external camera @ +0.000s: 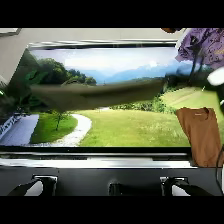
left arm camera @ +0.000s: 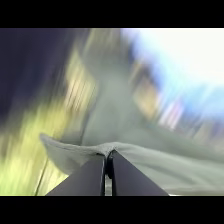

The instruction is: Fold the clothes and pants, and hang the long-sleeved shirts on hangers.

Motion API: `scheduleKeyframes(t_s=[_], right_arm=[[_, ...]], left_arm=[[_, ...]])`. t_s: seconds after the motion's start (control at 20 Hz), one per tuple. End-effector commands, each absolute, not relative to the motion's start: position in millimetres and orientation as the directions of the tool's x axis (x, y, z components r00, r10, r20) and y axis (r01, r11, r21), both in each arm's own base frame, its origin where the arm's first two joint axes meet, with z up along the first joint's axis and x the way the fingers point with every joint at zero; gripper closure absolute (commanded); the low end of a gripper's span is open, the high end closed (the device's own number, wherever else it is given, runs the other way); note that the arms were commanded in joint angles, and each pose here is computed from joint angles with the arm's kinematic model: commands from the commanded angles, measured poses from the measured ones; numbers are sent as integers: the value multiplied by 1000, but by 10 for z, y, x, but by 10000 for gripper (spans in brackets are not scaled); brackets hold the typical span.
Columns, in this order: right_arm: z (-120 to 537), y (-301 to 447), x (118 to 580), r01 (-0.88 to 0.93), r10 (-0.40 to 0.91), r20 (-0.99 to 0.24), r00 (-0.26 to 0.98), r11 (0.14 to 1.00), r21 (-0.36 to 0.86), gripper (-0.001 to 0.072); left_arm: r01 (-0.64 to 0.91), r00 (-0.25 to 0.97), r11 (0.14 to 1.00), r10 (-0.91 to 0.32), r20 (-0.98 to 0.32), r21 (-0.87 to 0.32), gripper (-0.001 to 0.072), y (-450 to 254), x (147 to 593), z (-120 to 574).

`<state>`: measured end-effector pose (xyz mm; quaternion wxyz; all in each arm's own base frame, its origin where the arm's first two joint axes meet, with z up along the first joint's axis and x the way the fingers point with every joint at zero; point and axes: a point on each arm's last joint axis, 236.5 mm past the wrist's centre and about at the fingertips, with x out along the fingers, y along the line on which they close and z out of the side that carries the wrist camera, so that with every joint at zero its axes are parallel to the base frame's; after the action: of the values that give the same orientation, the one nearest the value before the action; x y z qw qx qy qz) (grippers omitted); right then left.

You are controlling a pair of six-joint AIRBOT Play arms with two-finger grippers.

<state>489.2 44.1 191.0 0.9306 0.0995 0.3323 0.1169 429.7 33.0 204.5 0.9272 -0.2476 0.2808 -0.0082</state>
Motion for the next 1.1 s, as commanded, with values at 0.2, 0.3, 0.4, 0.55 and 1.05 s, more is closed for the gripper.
scheduleKeyframes(t_s=[0.2, 0.3, 0.4, 0.55, 1.05], right_arm=[[5115, -52, 3747, 13, -13, -14, 1000, 1000, 20, 687], [5326, -52, 3202, 16, -17, 26, 1000, 1000, 18, 687], [5406, -68, 2728, 26, -27, 37, 999, 1000, 17, 687], [5454, -65, 2411, 25, -27, 52, 998, 999, 36, 687], [3510, -19, 3940, 40, 4, -536, 844, 997, 71, 686]], left_arm=[[10, 999, 964, -18, -29, -267, 696, 265, 3441, 4742], [-33, 999, 965, 42, 28, -260, 696, 268, 2952, 4993], [-111, 991, 956, 126, 40, -271, 695, 339, 2485, 5057], [-176, 984, 951, 180, -7, -254, 695, 360, 2096, 4941], [-215, 867, 951, 81, -492, -223, 694, 625, 3593, 3348]])
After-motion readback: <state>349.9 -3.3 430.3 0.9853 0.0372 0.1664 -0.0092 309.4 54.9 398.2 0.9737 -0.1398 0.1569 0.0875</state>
